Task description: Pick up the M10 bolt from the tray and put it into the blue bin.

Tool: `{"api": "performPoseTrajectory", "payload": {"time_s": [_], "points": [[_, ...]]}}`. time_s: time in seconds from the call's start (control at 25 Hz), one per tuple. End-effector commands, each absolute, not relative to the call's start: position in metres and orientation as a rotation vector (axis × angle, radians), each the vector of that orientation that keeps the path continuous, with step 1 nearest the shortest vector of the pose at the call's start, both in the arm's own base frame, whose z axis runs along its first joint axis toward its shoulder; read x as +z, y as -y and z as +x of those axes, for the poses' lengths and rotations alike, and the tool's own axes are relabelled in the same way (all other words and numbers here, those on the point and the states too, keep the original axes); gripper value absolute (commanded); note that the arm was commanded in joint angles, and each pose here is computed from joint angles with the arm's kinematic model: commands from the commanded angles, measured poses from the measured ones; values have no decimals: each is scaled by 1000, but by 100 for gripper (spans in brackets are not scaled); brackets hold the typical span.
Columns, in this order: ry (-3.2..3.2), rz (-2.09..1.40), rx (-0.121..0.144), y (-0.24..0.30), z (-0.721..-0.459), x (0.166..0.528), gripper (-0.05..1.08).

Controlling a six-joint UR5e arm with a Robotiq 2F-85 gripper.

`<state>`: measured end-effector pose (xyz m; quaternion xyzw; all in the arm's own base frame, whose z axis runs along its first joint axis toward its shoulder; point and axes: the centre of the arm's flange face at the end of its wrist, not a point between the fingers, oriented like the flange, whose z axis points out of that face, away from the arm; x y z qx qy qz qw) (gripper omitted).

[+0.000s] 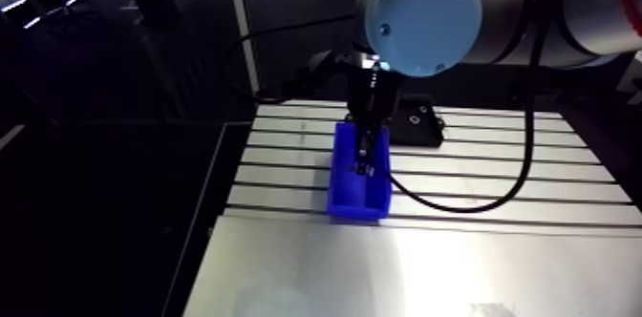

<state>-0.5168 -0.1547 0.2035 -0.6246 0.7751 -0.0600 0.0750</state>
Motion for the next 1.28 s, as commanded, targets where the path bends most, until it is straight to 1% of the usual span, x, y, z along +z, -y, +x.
{"api": "performPoseTrajectory", "payload": {"time_s": [0.04, 0.28, 0.32, 0.48, 0.56, 0.68, 0.72, 0.88, 0.96, 1.2, 1.28], "points": [[-2309, -1857, -202, 155, -516, 188, 102], [-2312, -1860, -195, 155, -519, 181, 100], [-2312, -1863, -190, 155, -519, 181, 100], [-2309, -1864, -191, 157, -519, 180, 97], [-2311, -1845, -196, 158, -519, 174, 96], [-2314, -1841, -182, 158, -520, 173, 91], [-2312, -1840, -181, 158, -520, 172, 86], [-2313, -1837, -182, 158, -520, 171, 75], [-2311, -1837, -175, 157, -521, 172, 66], [-2309, -1836, -175, 157, -520, 172, 57], [-2312, -1837, -172, 157, -520, 173, 47]]}}
